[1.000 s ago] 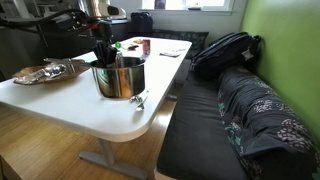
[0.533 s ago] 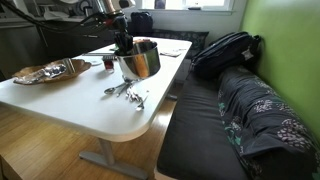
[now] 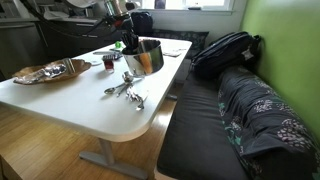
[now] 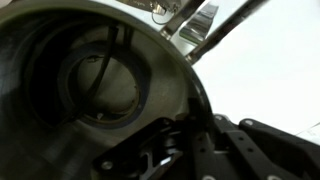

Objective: Move the silver pot a little forward on the table

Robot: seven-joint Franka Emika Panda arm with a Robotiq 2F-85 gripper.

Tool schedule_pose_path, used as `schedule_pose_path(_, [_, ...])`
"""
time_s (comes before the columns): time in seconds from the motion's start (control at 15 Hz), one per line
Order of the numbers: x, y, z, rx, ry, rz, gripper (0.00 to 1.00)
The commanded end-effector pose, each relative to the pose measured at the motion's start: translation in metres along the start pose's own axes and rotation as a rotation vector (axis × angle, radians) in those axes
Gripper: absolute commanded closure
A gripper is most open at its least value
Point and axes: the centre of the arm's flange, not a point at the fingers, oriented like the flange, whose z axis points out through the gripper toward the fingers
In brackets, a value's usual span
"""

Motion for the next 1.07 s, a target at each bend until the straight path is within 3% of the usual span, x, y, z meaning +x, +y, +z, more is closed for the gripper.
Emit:
schedule_pose_path(0.0, [0.0,0.0,0.0,0.0,-0.001,0.0,0.96])
schedule_pose_path(0.07, [0.0,0.0,0.0,0.0,-0.001,0.0,0.99])
schedule_pose_path(0.33, [0.075,-0.023,-0.012,-0.01,0.023,0.208,0.99])
schedule_pose_path(0.67, [0.147,-0.029,-0.022,0.034,-0.133,0.434,0.99])
schedule_pose_path(0.73, [0.15,-0.03,-0.022,0.048,-0.149,0.46,0.99])
schedule_pose_path(0.8, [0.102,-0.023,-0.029,0.029,-0.119,0.387,0.96])
schedule_pose_path(1.0, [0.118,-0.025,-0.023,0.047,-0.135,0.424,0.96])
